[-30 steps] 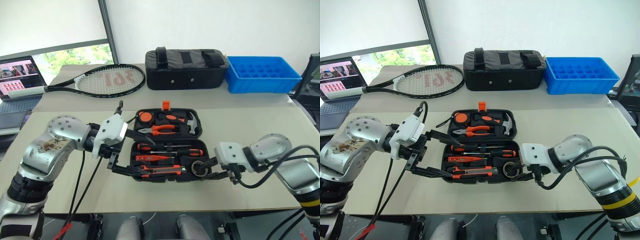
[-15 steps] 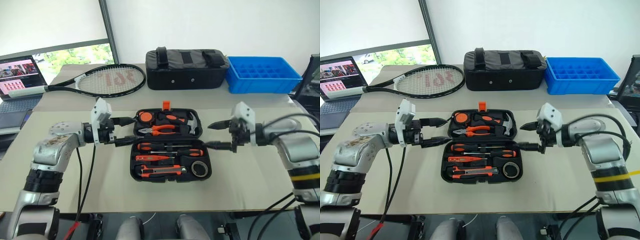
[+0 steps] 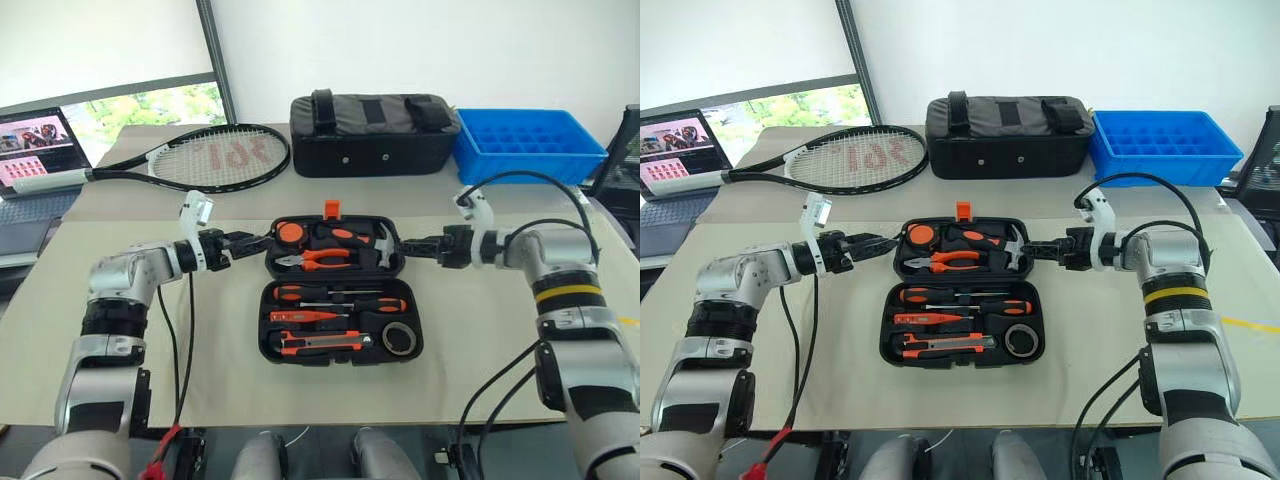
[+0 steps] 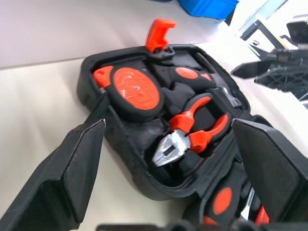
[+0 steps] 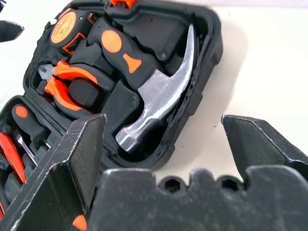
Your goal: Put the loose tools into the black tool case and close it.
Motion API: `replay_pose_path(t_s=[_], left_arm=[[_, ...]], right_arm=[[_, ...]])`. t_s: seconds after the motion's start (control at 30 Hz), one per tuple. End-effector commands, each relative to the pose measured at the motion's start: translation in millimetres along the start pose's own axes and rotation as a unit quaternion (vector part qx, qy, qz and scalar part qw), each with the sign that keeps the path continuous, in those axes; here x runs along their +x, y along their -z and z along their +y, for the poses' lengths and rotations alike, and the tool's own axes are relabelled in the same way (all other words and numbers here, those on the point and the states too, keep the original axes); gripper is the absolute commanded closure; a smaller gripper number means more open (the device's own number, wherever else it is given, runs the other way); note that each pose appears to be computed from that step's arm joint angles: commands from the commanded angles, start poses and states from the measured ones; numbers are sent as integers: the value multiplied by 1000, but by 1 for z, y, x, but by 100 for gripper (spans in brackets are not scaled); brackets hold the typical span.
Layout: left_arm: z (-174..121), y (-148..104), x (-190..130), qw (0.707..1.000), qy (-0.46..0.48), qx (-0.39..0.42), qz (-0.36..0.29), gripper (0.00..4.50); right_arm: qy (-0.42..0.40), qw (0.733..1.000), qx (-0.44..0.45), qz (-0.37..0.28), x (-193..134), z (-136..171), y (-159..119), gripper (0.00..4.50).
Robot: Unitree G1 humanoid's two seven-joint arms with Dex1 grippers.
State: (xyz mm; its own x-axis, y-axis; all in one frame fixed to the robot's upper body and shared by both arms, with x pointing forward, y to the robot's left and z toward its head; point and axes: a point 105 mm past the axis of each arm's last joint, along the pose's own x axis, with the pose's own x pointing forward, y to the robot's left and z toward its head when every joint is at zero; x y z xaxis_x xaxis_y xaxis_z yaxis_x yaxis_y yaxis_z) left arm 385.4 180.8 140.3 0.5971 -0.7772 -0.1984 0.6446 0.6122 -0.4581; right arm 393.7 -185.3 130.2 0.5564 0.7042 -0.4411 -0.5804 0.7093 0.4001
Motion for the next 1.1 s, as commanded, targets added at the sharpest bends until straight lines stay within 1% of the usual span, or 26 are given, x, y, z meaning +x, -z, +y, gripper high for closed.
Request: replay_pose_path(t_s=[0.03, 0.1, 0.23, 0.27, 0.37, 0.67, 0.73, 0.77, 0.8, 1.0, 1.03, 1.07, 1.1], left_arm=[[-1, -13, -1, 1000, 5, -10, -13, 0], [1, -11, 0, 1000, 3, -14, -5, 0], [1, -9, 1, 1000, 8, -16, 0, 0], [1, -9, 2, 1000, 9, -17, 1, 0], [1, -7, 4, 1000, 11, -21, 5, 0], [-2, 3, 21, 999, 22, -29, 21, 0], [-1, 4, 23, 999, 19, -31, 20, 51], [0, 3, 23, 999, 16, -32, 19, 65], [1, 3, 23, 999, 14, -33, 18, 108], [3, 5, 23, 999, 14, -32, 18, 324], [3, 5, 24, 999, 14, -33, 19, 364], [3, 6, 24, 999, 15, -33, 20, 414], [3, 7, 25, 999, 16, -33, 20, 438]], right_arm=[[-11, 1000, -14, -21, 1, 7, -17, 94], [-14, 1000, -14, -23, 3, 8, -17, 172], [-20, 999, -16, -30, 5, 9, -18, 309], [-21, 999, -16, -33, 5, 10, -19, 335], [-22, 999, -19, -36, 5, 10, -21, 442], [-22, 998, -27, -43, 5, 10, -23, 447], [-22, 998, -28, -45, 6, 10, -23, 450], [-22, 998, -28, -46, 6, 10, -23, 450], [-22, 998, -28, -46, 6, 10, -23, 450], [-22, 998, -32, -50, 5, 10, -24, 450], [-23, 998, -33, -51, 4, 10, -24, 450], [-23, 998, -34, -53, 4, 10, -24, 450], [-24, 998, -35, -55, 3, 10, -25, 450]])
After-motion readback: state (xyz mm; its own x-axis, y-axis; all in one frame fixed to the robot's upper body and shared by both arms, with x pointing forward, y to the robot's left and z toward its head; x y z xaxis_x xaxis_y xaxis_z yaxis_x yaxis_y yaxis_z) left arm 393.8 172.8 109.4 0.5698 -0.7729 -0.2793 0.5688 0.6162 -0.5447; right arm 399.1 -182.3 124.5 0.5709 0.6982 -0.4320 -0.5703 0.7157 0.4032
